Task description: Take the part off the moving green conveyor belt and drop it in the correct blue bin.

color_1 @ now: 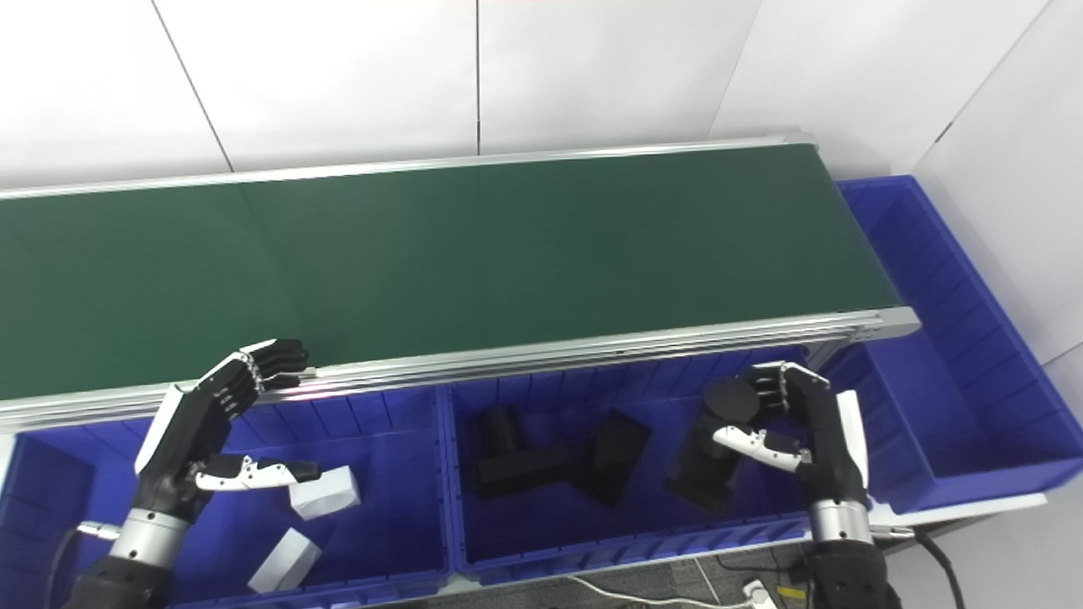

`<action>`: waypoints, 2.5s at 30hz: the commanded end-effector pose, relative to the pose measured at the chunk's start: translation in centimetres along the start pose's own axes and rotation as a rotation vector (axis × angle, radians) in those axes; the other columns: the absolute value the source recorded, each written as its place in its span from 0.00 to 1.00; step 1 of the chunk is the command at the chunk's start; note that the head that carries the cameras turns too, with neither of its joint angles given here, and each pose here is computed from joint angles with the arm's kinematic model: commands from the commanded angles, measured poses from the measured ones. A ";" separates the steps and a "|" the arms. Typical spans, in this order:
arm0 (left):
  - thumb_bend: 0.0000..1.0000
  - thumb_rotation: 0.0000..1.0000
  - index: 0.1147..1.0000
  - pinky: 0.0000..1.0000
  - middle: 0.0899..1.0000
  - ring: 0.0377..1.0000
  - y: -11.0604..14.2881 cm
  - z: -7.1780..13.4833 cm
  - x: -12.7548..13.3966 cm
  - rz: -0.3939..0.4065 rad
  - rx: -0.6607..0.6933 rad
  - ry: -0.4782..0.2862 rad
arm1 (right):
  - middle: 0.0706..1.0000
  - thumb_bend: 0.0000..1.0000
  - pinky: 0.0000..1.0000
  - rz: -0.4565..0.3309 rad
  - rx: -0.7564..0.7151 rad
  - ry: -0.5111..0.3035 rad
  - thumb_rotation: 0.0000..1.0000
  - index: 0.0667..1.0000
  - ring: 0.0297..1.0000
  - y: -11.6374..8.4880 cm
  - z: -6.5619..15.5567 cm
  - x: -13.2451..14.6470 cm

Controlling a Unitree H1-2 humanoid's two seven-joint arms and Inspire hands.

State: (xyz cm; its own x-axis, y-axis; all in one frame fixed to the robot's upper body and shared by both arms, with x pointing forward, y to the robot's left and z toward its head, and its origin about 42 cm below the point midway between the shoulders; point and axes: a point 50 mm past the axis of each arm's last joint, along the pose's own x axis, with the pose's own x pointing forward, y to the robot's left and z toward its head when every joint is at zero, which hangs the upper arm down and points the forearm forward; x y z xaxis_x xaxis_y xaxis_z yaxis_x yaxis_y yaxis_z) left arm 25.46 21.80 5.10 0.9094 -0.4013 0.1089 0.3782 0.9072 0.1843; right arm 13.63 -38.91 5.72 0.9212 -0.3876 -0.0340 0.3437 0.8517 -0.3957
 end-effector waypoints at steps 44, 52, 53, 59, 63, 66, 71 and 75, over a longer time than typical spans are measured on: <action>0.96 0.05 0.73 0.72 0.73 0.75 -1.0 0.4 0.1 -0.011 0.026 -0.036 | 0.78 1.00 0.62 0.202 0.125 -0.365 0.23 0.72 0.71 5.1 9.9 0.1; 0.96 0.02 0.72 0.70 0.73 0.74 -2.1 0.2 -0.1 -0.017 0.050 -0.023 | 0.82 1.00 0.65 0.345 0.212 -0.417 0.26 0.74 0.73 9.0 11.8 0.0; 0.96 0.01 0.72 0.70 0.74 0.74 -2.2 0.2 -0.1 -0.018 0.050 -0.022 | 0.83 1.00 0.65 0.357 0.211 -0.419 0.28 0.74 0.74 9.4 11.9 0.0; 0.96 0.00 0.72 0.70 0.73 0.74 -3.0 0.2 -0.2 -0.019 0.053 -0.019 | 0.84 1.00 0.65 0.437 0.236 -0.401 0.31 0.77 0.75 12.1 10.8 -0.2; 0.96 0.01 0.72 0.69 0.72 0.74 -4.0 0.3 -0.3 -0.019 0.056 -0.021 | 0.84 1.00 0.66 0.490 0.245 -0.372 0.34 0.77 0.76 13.9 9.8 -0.2; 0.96 0.01 0.72 0.69 0.73 0.74 -4.7 0.3 -0.2 -0.020 0.046 -0.022 | 0.84 1.00 0.66 0.517 0.246 -0.345 0.31 0.76 0.75 15.0 9.0 -0.1; 0.96 0.00 0.72 0.71 0.74 0.74 -5.7 0.2 -0.1 -0.028 0.037 -0.017 | 0.83 1.00 0.68 0.544 0.223 -0.312 0.29 0.76 0.76 16.2 7.7 0.1; 0.96 0.00 0.73 0.72 0.74 0.75 -6.2 0.1 -0.1 -0.029 0.036 -0.012 | 0.83 0.99 0.67 0.556 0.208 -0.306 0.26 0.76 0.76 16.7 7.2 0.3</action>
State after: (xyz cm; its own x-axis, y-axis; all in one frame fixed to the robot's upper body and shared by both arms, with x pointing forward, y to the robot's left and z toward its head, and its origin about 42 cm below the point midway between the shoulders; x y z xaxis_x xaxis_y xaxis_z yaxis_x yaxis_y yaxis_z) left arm 22.71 16.42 3.33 0.8987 -0.4344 0.0599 0.4131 0.8845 0.2167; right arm 20.23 -22.56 4.38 0.9793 0.2020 -0.0127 -0.2006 0.9604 -0.1936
